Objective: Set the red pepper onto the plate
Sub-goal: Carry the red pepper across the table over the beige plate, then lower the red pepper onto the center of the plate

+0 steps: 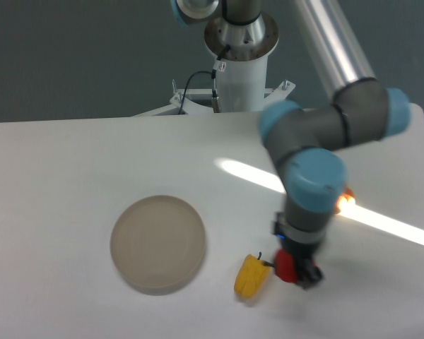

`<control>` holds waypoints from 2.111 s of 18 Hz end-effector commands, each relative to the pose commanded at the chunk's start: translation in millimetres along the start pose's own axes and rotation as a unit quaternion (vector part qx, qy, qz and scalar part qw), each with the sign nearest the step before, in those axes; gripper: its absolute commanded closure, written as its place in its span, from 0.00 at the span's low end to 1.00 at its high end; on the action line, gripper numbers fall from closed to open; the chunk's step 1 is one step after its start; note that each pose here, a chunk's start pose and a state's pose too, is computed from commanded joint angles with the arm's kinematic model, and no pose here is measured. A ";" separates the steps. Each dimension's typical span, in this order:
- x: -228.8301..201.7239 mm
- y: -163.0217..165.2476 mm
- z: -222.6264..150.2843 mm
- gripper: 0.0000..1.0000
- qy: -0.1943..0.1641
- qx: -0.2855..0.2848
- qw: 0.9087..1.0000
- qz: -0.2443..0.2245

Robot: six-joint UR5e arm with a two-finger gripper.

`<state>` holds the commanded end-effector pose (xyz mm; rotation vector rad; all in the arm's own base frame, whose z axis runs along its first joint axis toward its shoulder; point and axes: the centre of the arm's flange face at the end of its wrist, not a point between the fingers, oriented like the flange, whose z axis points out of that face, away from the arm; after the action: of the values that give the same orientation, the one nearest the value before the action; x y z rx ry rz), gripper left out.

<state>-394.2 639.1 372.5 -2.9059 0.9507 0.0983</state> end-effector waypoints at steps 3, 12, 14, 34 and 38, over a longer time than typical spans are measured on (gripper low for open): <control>38.1 -39.3 1.2 0.37 0.010 0.001 1.000 -0.013; 102.1 -139.4 33.1 0.37 -0.008 0.017 0.997 -0.078; 107.4 -145.9 47.2 0.37 -0.002 0.012 0.997 -0.079; 108.4 -141.5 126.3 0.37 -0.005 0.012 1.000 -0.010; 110.1 -139.8 129.6 0.37 -0.003 0.007 1.000 0.002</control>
<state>-227.4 699.5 242.2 -2.8895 0.9520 0.1007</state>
